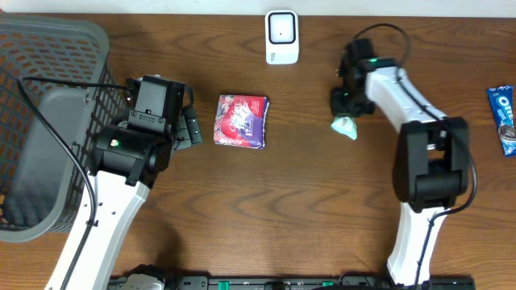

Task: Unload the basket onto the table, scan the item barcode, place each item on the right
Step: 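Lower the green wipes pack onto the table and open the gripper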

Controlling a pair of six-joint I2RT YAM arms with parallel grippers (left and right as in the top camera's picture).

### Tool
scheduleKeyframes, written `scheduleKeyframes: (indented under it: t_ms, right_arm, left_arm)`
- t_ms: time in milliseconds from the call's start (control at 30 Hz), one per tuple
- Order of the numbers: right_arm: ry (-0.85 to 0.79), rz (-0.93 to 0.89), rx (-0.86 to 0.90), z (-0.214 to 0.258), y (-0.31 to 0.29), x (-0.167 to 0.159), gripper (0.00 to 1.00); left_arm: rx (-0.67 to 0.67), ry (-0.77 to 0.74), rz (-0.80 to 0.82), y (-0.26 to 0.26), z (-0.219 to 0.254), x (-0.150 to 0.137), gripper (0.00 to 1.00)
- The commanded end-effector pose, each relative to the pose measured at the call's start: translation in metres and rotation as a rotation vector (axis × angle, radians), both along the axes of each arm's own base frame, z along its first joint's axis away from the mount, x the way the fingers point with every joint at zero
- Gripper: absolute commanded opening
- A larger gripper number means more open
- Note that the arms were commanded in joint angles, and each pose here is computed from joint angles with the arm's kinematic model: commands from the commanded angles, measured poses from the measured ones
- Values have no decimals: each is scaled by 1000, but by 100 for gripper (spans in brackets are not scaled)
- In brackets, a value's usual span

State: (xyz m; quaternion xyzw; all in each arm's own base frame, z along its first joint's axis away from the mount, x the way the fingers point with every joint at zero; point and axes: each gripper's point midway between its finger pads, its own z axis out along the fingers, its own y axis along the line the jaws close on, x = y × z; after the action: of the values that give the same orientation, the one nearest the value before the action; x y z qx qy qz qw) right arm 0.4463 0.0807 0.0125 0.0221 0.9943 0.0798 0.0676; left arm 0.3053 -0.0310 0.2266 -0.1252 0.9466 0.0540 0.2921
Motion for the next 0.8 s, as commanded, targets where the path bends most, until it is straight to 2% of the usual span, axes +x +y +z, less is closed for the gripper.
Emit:
scheduleKeyframes:
  t_ms: [0, 67, 200, 267, 400, 533, 600, 667, 700, 767]
  right_arm:
    - [110, 23, 500, 5, 54, -14, 2]
    - [98, 15, 639, 21, 59, -10, 4]
    - [76, 22, 806, 43, 60, -6, 6]
    - [54, 74, 975, 67, 71, -8, 6]
    - [45, 99, 1110, 81, 80, -10, 5]
    - [118, 28, 1136, 62, 78, -12, 5]
    - [159, -17, 1138, 48, 75, -13, 8]
    - [186, -49, 1126, 31, 70, -15, 12]
    - [195, -62, 1111, 23, 67, -16, 19]
    - [201, -102, 980, -2, 52, -16, 27]
  left_arm:
    - [10, 5, 14, 4, -2, 0, 98]
    - [10, 5, 14, 4, -2, 0, 98]
    - [11, 5, 15, 4, -2, 0, 98]
    - [10, 5, 14, 4, -2, 0, 98]
    - [11, 5, 14, 4, -2, 0, 98]
    - [11, 5, 14, 4, -2, 0, 98]
    - [10, 5, 14, 4, -2, 0, 98]
    - [10, 5, 14, 4, -2, 0, 98]
    - [10, 5, 14, 4, -2, 0, 98]
    - [10, 5, 14, 4, -2, 0, 98]
